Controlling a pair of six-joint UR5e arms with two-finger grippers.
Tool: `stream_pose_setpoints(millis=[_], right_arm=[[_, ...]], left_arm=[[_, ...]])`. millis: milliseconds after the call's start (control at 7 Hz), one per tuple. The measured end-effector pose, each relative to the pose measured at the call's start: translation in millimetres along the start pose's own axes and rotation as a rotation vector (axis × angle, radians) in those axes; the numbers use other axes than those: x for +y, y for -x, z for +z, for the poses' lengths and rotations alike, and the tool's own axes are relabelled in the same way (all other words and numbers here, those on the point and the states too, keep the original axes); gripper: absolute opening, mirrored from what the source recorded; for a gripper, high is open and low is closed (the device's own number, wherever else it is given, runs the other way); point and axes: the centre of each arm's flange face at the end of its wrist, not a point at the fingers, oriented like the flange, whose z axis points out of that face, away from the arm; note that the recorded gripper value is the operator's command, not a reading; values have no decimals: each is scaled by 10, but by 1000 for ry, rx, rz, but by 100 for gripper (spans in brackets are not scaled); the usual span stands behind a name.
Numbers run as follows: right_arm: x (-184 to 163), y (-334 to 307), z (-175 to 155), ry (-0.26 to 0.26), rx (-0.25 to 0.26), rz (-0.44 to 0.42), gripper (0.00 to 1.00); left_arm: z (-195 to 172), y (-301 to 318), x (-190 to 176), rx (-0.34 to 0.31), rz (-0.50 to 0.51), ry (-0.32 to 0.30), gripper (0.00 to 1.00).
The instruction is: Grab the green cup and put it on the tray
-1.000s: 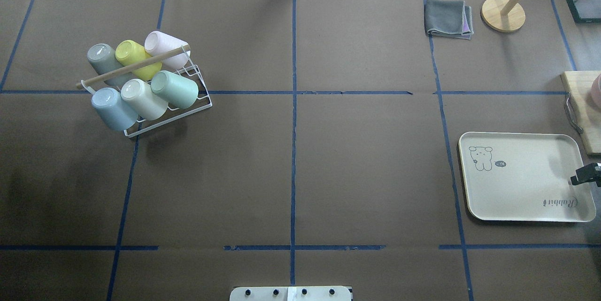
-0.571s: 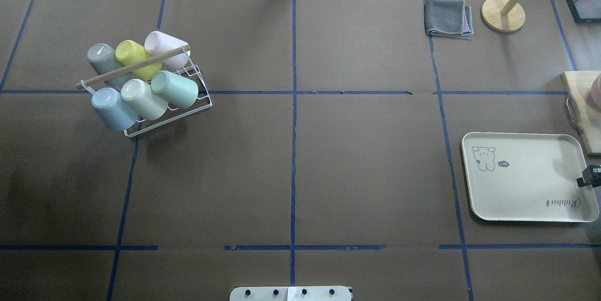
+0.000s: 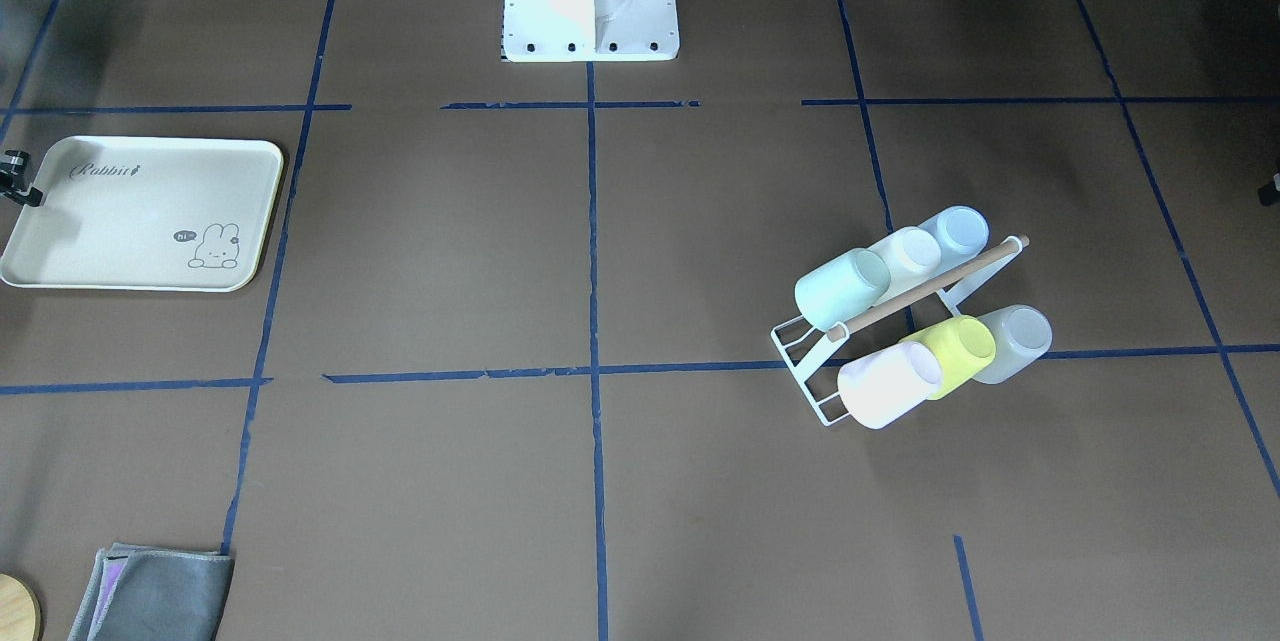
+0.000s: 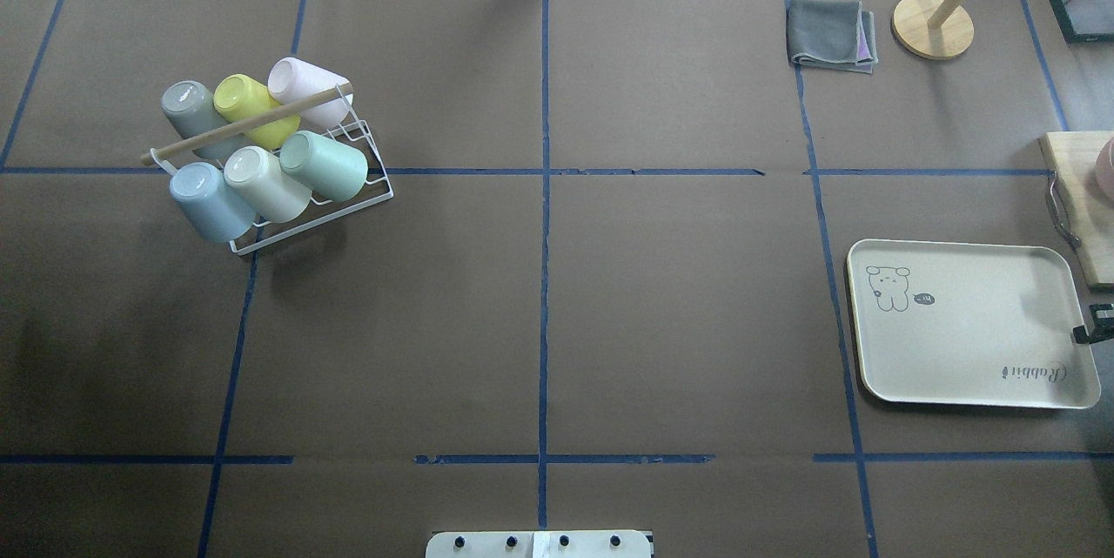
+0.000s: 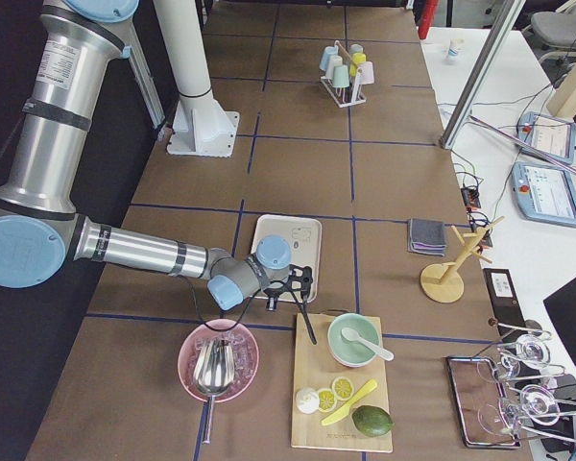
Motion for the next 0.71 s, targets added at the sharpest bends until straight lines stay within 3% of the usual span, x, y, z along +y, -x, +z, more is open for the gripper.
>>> stream_pose_setpoints(millis=[286,714], right_arm=[[-3,85,-71,-16,-18,-20,0],[-92,633,-364,-45,-156,-66,0]], left_arm=[[-6,-7,-2,0,1,-1,100],[-10,-13,-4,0,1,-2,100]])
